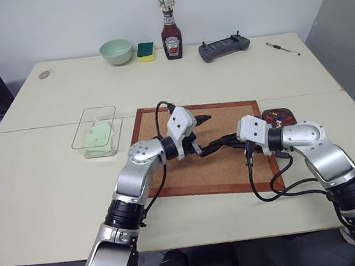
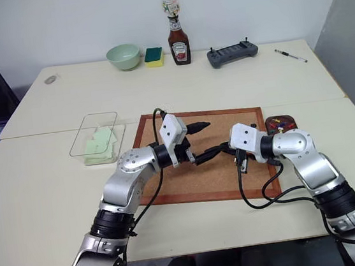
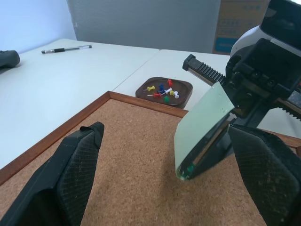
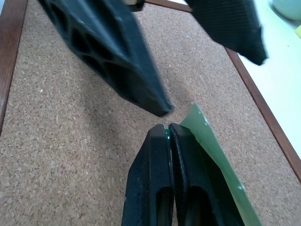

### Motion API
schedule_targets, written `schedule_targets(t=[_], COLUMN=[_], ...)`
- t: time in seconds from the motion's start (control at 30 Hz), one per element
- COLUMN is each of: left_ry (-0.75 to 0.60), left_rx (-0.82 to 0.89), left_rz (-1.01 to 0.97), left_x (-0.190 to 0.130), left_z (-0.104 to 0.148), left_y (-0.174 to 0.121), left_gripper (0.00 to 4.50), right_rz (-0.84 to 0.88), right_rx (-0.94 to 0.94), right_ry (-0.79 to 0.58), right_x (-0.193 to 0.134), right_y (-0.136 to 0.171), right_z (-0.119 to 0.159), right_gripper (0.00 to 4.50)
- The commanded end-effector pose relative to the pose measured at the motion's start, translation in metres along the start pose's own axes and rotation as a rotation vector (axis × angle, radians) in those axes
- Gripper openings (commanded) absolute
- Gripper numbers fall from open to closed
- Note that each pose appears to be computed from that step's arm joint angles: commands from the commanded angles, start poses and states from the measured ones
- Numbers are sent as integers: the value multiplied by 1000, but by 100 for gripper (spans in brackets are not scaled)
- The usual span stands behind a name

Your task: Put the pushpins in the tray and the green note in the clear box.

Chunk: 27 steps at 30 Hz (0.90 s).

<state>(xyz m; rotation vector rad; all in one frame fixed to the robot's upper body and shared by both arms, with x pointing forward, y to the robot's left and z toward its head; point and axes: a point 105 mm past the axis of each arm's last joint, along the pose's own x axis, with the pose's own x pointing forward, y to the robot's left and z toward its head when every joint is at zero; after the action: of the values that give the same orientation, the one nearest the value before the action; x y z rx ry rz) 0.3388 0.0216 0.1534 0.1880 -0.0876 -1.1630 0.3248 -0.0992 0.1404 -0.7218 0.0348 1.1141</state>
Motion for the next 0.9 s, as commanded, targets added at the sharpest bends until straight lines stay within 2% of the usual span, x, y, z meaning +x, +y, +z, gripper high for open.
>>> schedule_targets(t=[0.03, 0.23, 0.33, 0.43, 0.7, 0.9], left_ry=[-35, -33, -35, -29, 38, 94], left_rx=[46, 58, 61, 65, 55, 73], left_rz=[-11, -46, -55, -86, -233, -272], left_x=[11, 21, 24, 27, 27, 24], left_z=[11, 9, 9, 8, -6, -17], left_y=[0, -1, 0, -2, -19, -23], left_gripper=[447, 447, 404, 342, 206, 85], right_rz=[-3, -3, -3, -4, -10, -16], right_rx=[-55, -61, -62, -63, -63, -63], right_ry=[-31, -34, -35, -36, -43, -49], right_x=[-1, 0, 0, 0, 1, 0], right_y=[-3, -3, -4, -4, -6, -7], right_z=[15, 17, 17, 18, 20, 22], right_gripper=[0, 0, 0, 0, 0, 0])
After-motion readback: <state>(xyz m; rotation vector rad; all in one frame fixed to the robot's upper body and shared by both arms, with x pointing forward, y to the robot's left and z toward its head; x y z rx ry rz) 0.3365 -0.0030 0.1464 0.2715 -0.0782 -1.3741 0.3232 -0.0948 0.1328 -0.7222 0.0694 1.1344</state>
